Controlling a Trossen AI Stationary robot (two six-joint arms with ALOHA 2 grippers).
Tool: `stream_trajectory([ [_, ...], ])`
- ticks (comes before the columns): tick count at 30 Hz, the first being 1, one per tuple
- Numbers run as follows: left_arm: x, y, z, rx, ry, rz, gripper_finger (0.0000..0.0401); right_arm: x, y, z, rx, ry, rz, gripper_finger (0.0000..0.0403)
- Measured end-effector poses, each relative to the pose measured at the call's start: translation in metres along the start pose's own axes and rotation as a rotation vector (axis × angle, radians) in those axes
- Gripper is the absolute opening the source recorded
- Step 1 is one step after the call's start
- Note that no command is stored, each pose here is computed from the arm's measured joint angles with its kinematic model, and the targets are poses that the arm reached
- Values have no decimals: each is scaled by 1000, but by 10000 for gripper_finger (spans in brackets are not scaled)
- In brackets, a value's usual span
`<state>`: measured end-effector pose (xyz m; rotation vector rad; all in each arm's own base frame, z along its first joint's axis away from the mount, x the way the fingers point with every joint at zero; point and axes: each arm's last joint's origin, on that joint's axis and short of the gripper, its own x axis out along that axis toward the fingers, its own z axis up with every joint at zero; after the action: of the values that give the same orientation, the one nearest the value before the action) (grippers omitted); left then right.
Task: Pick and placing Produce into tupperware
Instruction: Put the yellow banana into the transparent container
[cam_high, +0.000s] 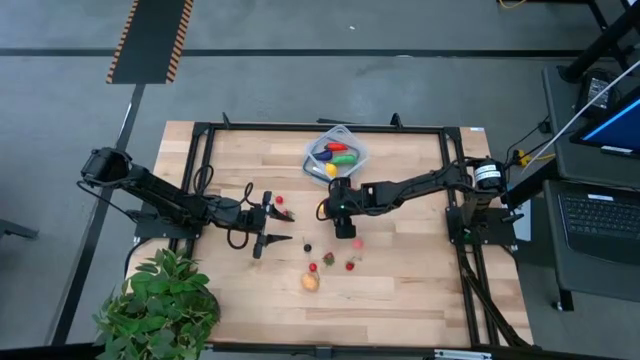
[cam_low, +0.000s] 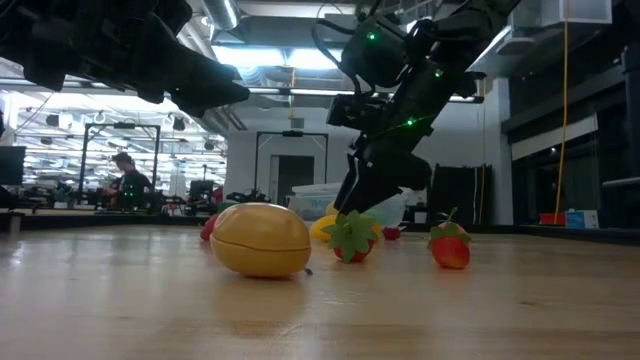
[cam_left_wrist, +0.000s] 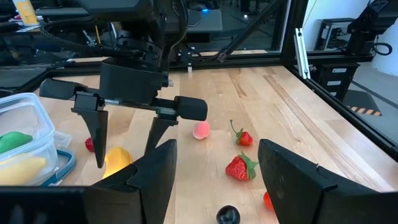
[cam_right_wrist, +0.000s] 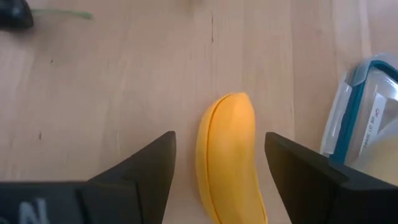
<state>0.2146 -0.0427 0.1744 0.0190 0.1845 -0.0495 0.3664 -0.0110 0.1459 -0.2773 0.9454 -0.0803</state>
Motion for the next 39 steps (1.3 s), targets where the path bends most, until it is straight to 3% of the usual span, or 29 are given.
stream_trajectory([
  [19,0,0,0,0,6,-1,220,26,2,-13,4,62,10,243],
  [23,0,0,0,0,6,-1,220,26,3,-13,4,63,13,218],
  [29,0,0,0,0,6,-1,220,26,3,-13,4,58,46,145],
  [39,0,0,0,-1,6,-1,220,24,2,-10,9,66,54,145],
])
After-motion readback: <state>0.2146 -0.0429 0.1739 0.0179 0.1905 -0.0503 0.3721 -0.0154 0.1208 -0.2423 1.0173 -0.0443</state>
